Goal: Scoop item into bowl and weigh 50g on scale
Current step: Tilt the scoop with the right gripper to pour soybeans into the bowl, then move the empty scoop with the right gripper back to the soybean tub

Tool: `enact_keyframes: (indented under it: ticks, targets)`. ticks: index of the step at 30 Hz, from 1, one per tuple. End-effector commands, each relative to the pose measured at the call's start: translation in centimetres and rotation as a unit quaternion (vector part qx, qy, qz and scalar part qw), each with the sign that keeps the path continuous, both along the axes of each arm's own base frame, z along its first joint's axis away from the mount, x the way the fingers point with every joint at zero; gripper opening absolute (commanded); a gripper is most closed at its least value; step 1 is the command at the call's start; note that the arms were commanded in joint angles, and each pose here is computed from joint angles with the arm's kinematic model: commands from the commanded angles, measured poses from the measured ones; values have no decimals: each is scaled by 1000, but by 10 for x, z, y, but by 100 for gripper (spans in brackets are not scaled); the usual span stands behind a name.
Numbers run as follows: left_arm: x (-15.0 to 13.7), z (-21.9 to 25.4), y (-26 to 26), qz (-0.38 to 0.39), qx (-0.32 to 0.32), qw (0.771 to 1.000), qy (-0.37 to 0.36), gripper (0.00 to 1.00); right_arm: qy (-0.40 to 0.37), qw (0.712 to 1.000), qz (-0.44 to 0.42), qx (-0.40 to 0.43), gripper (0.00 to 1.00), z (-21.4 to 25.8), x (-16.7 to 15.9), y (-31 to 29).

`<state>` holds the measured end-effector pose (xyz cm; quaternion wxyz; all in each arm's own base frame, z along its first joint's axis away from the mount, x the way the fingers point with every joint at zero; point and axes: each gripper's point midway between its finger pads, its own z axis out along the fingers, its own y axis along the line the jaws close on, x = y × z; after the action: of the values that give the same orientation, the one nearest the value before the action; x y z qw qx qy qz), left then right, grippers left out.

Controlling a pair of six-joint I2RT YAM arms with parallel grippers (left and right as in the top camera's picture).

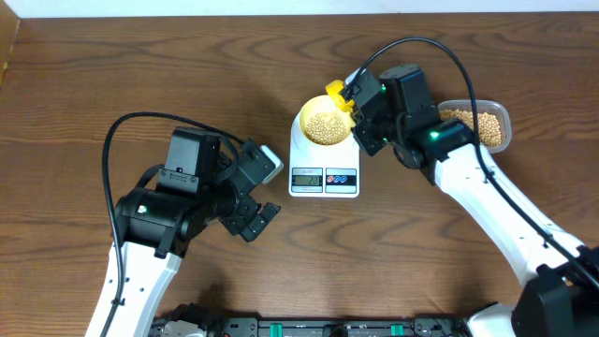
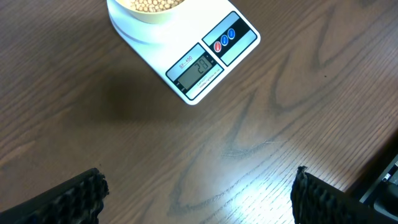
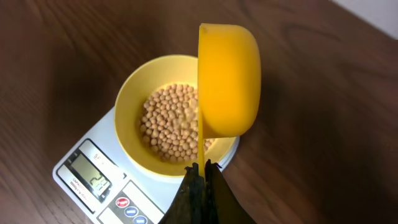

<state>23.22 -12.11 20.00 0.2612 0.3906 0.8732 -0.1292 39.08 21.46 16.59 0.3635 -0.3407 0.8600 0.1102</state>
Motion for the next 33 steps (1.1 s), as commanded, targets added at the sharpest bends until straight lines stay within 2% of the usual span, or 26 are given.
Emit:
enact_keyframes:
  ticks: [1, 13, 16, 19, 25, 33]
  targets:
    - [0, 4, -1, -5, -5, 1000, -6, 97, -8, 1000, 4, -7, 2, 5, -3, -1]
    - [0, 4, -1, -5, -5, 1000, -6, 97, -3, 1000, -1, -28, 1, -3, -6, 3]
    - [0, 4, -1, -5, -5, 1000, -6, 97, -17, 997, -66, -34, 1, 11, -1, -19]
    - [0, 4, -1, -5, -5, 1000, -6, 97, -42, 987, -129, -83, 1, 27, 0, -57]
    - [0, 4, -1, -5, -5, 1000, -6, 97, -66, 948, -259, -175, 1, 56, -20, -138]
    - [0, 4, -1, -5, -5, 1000, -6, 97, -31, 903, -385, -188, 1, 49, -32, -203]
